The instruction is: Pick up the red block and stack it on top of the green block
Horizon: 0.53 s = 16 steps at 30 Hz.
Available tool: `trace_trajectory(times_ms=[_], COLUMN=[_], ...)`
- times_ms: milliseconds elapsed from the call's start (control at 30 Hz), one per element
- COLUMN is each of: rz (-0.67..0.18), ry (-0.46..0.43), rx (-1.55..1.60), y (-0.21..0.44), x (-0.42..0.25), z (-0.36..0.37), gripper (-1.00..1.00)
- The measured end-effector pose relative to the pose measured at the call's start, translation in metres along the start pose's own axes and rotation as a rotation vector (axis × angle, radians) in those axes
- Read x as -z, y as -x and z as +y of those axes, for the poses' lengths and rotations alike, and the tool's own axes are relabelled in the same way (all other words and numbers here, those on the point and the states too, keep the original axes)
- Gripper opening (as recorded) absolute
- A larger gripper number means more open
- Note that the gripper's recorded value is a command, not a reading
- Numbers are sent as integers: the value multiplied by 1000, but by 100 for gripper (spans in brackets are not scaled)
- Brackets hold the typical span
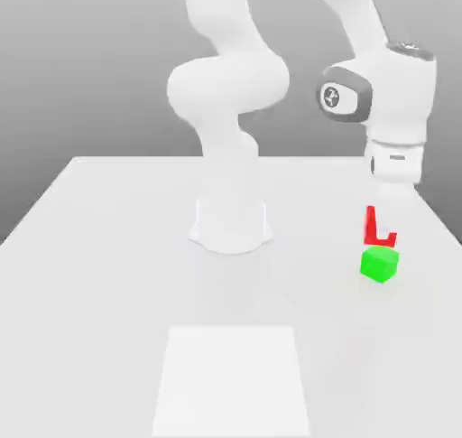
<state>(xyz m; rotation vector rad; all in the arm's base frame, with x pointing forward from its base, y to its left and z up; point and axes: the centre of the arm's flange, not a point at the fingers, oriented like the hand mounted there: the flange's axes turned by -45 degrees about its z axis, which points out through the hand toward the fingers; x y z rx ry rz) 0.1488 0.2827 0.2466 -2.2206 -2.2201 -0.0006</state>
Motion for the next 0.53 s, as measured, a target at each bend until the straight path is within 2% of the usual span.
trace_trajectory(times_ms=[233, 467, 500, 533], rz=[-28, -11, -7, -7], ry=[24, 10, 5, 5], rx=[60, 66, 66, 65], y=[-7, -7, -6, -6], x=[-27, -62, -66, -66], z=[-8, -13, -14, -14], gripper=[-100, -100, 100, 100])
